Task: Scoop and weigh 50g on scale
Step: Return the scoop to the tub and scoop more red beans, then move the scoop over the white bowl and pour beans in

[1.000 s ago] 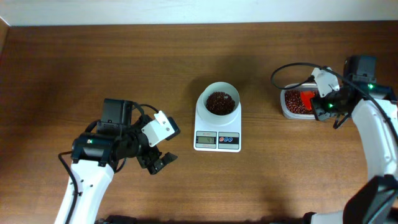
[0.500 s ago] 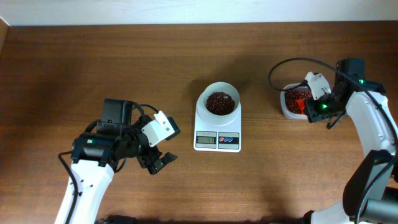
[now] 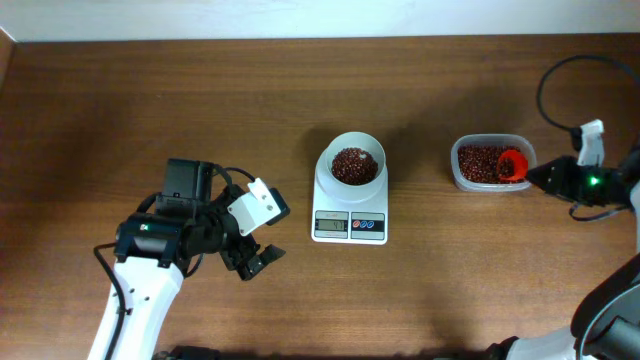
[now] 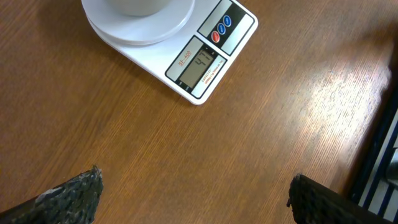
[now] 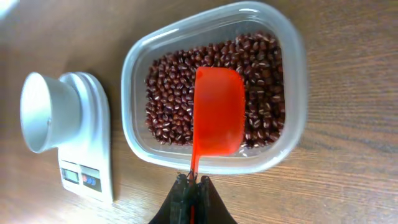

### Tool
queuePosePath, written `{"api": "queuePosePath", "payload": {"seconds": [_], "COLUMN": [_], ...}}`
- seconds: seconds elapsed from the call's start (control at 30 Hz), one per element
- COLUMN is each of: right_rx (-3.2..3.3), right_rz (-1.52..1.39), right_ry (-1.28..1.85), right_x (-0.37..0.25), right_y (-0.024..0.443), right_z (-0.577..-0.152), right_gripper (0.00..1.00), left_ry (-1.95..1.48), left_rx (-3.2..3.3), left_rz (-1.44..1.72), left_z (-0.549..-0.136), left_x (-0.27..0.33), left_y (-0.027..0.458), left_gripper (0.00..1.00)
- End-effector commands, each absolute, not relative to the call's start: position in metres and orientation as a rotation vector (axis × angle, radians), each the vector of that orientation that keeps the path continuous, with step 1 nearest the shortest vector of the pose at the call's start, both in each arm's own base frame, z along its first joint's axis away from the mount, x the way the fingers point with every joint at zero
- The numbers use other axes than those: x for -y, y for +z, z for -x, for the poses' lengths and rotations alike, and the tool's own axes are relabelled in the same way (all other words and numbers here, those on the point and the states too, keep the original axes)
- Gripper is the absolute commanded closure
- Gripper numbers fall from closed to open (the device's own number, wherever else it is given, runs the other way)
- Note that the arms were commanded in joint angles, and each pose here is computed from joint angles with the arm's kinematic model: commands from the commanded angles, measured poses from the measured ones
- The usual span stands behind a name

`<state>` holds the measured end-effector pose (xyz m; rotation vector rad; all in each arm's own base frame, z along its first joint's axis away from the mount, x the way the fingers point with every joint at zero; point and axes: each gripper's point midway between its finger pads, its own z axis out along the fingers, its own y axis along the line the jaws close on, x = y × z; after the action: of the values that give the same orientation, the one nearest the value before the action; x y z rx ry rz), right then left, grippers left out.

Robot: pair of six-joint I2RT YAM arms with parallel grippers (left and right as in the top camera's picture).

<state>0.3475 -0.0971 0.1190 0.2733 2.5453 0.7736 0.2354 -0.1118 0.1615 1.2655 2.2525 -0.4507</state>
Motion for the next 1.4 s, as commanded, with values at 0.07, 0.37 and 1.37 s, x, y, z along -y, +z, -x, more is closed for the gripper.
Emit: {"api": "queuePosePath", "payload": {"seconds": [0.07,0.37,1.37], "right_rx": [-2.380,-2.234,-2.157], "right_rz": [-0.287,-0.207,0.941], "right_ry": [1.004,1.256,0.933], "right_x": [0.083,0.045,-0.162], "right_y": [0.144,0.174,0.153], "right_z": [-0.354,-0.360,-0.381], "right_gripper": [0.96,0.96,0.96], "left_ry": [-0.467,-0.467,-0.467], "left_rx": [-2.239,-2.239,-2.239], "left_rz": [-1.277,-1.277,-1.277], "left_z": [-0.234,-0.234,-0.234], "left_x": [0.113,0.113,0.113], "left_y": [0.161,0.161,0.161], "left_gripper": [0.01,0.01,0.01]}}
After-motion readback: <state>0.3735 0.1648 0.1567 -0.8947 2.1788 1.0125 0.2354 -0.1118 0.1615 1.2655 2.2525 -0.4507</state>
